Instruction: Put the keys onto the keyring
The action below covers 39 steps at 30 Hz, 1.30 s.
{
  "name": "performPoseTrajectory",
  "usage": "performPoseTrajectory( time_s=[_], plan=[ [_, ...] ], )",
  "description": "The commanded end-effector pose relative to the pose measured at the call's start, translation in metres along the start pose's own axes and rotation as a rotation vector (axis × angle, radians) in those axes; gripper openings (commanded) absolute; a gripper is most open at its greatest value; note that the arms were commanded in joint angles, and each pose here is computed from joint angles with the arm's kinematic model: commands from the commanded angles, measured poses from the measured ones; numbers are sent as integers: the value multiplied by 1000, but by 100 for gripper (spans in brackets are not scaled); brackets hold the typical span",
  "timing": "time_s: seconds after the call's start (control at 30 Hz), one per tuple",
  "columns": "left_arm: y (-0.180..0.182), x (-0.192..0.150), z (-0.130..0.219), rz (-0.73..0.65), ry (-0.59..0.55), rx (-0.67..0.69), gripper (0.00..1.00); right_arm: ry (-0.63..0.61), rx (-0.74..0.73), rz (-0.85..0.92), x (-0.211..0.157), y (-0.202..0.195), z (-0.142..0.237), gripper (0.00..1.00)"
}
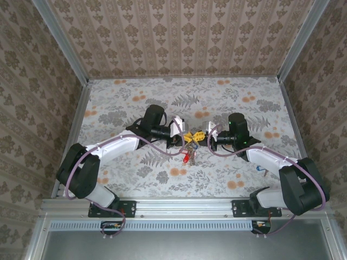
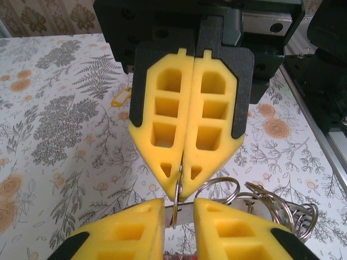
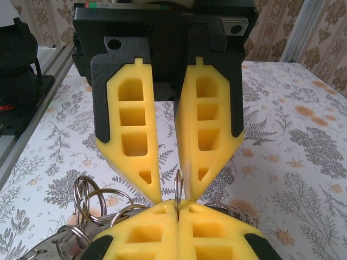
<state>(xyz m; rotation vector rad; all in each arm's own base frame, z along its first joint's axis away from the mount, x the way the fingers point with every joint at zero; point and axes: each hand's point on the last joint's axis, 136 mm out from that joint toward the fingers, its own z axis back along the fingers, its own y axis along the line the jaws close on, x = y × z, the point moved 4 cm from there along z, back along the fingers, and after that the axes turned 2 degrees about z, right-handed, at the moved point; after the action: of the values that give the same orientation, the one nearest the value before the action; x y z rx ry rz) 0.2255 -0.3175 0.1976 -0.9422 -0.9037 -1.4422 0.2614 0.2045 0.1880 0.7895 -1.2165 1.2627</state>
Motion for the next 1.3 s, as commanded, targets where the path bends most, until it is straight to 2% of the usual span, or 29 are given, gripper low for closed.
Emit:
performPoseTrajectory(
  time_s=[0.0, 0.37, 0.53, 0.7, 0.77, 0.87, 0.97, 1.1, 1.2, 1.27],
  plan=[
    [-2, 7, 6, -26, -9, 1, 19, -53, 25, 34, 13, 0, 1, 0],
    [2, 15, 2, -31, -48, -6, 18, -52, 30, 28, 13, -2, 0, 0],
    [1, 13, 2, -30, -43, -7, 5, -51, 30, 27, 13, -1, 0, 0],
    [0, 12, 3, -36, -35, 2, 0, -49, 28, 23, 15, -1, 1, 0],
    [0, 12, 4, -41, -32, 14, 0, -35, 19, 18, 14, -1, 2, 5],
    [3, 13, 6, -57, -30, 44, 0, 5, -11, 19, 12, 0, 6, 18],
    [4, 15, 9, -83, -26, 85, 0, 59, -78, 29, 10, 1, 15, 23],
    [4, 17, 12, -126, -6, 130, 0, 91, -231, 24, 14, -4, 32, 28],
    [4, 18, 13, -151, 9, 153, 0, 135, -576, -141, 14, -37, 59, 35],
    [3, 20, 14, -158, 6, 158, 0, 169, -907, -373, 5, -63, 95, 34]
  ],
)
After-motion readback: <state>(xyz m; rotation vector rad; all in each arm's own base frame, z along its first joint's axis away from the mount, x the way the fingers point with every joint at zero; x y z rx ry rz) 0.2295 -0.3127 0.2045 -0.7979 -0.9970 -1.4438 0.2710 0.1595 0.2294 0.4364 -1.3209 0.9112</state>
